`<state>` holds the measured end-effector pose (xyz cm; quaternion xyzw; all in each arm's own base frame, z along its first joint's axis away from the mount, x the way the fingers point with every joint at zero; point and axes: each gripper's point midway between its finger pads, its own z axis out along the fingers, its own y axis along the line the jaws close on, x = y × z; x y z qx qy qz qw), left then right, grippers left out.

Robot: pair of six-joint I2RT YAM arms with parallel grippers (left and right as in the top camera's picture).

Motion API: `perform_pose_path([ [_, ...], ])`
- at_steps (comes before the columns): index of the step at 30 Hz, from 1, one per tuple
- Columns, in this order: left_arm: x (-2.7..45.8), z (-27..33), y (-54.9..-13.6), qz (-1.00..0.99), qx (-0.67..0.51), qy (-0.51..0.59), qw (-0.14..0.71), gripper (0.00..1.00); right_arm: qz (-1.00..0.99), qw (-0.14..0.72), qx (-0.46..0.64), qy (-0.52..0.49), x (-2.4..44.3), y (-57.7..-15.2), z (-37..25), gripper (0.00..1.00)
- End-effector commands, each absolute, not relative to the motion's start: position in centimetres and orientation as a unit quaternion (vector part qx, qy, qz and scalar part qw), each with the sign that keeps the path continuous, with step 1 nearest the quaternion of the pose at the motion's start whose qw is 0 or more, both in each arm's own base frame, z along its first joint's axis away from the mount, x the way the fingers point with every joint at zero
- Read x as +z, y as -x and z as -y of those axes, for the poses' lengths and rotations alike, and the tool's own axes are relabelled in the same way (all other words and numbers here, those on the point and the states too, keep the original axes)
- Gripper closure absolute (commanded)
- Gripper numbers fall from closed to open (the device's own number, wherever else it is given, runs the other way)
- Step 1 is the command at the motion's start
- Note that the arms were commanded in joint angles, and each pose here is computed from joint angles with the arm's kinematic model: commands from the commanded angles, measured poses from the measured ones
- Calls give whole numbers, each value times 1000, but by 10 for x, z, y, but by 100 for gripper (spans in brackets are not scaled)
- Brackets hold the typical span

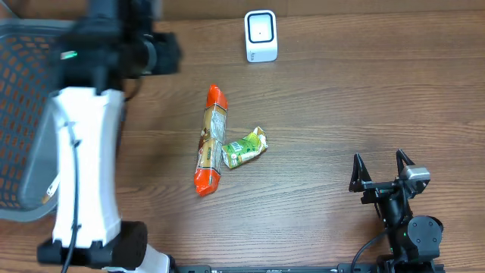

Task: Scan the item barcode
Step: 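Lay the spaghetti pack on the table beside the snack bag, then reach into the basket and grasp the white tube with the left gripper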

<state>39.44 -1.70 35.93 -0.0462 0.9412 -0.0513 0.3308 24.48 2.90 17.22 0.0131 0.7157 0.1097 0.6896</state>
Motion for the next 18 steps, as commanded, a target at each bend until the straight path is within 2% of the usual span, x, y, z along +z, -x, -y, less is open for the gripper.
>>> perform_pose_path([
  [1, 393, -47, -369, -926, 19, 110, 360, 37, -714, 691, 112, -13, 171, -245, -30, 0],
  [5, 390, -113, -331, -914, 42, 227, 332, 33, -714, 691, 112, -13, 171, -245, -30, 0],
  [11, 352, -191, -288, -889, 19, 367, 271, 34, -714, 691, 112, -13, 171, -245, -30, 0],
  [14, 312, -223, -278, -880, 2, 411, 238, 36, -714, 691, 112, -13, 171, -245, -30, 0],
  [18, 270, -236, -270, -891, 30, 412, 187, 36, -714, 691, 112, -13, 171, -245, -30, 0],
])
